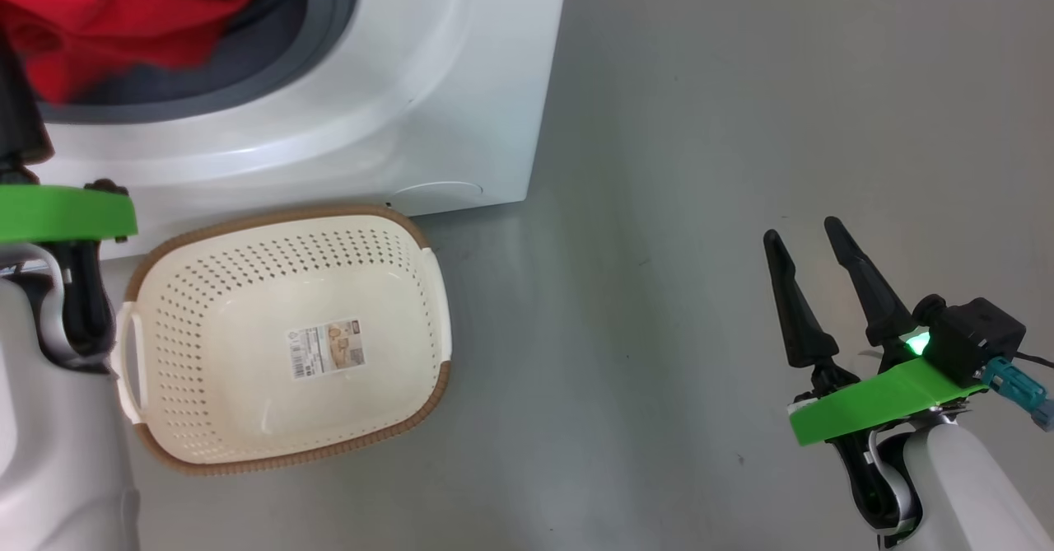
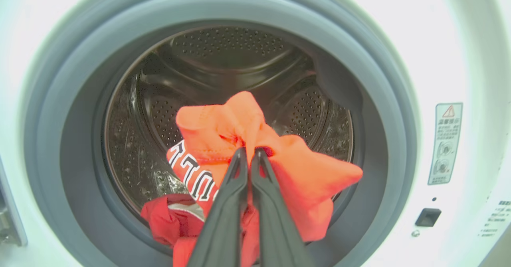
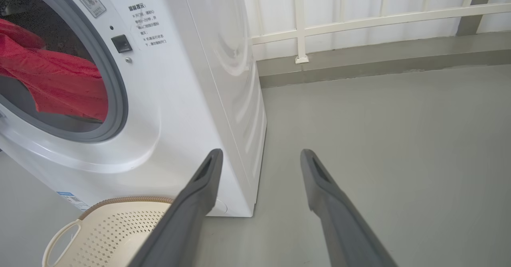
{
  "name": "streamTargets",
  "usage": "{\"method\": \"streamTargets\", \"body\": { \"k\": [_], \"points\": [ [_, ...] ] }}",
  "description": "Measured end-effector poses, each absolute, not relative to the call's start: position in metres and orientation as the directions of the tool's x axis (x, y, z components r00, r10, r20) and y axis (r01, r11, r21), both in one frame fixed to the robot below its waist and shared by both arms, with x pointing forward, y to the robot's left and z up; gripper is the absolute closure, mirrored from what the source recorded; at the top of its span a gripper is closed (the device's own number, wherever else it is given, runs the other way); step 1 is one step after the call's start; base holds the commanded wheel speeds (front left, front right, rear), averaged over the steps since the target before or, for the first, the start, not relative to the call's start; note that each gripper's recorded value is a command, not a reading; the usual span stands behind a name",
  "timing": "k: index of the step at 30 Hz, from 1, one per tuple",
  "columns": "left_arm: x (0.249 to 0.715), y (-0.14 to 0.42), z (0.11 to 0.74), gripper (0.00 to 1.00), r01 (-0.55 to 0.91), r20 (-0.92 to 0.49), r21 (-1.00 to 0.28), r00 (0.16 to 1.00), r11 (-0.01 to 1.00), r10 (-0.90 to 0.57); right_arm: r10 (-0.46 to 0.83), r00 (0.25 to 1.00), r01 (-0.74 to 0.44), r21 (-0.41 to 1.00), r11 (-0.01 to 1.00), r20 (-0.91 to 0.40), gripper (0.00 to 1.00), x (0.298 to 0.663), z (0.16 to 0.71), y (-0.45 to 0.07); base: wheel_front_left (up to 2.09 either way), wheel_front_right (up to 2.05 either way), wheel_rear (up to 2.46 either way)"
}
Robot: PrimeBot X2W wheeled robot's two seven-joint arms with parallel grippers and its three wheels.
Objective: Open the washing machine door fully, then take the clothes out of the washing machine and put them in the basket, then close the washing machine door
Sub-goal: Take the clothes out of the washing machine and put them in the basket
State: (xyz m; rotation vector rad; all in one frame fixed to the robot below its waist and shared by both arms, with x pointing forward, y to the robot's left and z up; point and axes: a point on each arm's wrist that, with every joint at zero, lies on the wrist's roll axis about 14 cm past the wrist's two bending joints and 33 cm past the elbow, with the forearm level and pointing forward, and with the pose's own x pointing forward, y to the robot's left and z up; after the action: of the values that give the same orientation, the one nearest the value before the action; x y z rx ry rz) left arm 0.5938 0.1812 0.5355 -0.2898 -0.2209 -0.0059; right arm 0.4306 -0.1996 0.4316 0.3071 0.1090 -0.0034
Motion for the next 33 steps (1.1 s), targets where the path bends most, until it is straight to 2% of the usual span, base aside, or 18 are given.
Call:
{"method": "streamTargets", "body": {
  "k": [10, 18, 25, 33],
  "points": [
    [0.56, 0.192, 0.584, 1.0, 0.05, 0.369, -0.248, 0.928, 0.968, 0.046, 0.032, 0.996, -0.005, 0.306, 0.952, -0.082, 0.0, 0.434, 0.44, -0.194, 0.0, 0.0, 0.0],
    [0.54, 0.189, 0.604, 1.0, 0.078, 0.438, -0.221, 0.898, 0.972, 0.027, 0.039, 0.996, -0.013, 0.308, 0.951, -0.078, 0.0, 0.437, 0.44, -0.191, 0.0, 0.0, 0.0],
    [0.532, 0.179, 0.575, 1.0, 0.088, 0.38, -0.226, 0.925, 0.97, 0.004, 0.041, 0.995, -0.011, 0.307, 0.952, -0.093, 0.0, 0.437, 0.434, -0.191, 0.0, 0.0, 0.0],
    [0.521, 0.161, 0.477, 1.0, 0.068, 0.11, -0.256, 0.993, 0.964, -0.041, 0.033, 0.992, 0.005, 0.306, 0.952, -0.12, 0.0, 0.435, 0.424, -0.193, 0.0, 0.0, 0.0]
  ]
}}
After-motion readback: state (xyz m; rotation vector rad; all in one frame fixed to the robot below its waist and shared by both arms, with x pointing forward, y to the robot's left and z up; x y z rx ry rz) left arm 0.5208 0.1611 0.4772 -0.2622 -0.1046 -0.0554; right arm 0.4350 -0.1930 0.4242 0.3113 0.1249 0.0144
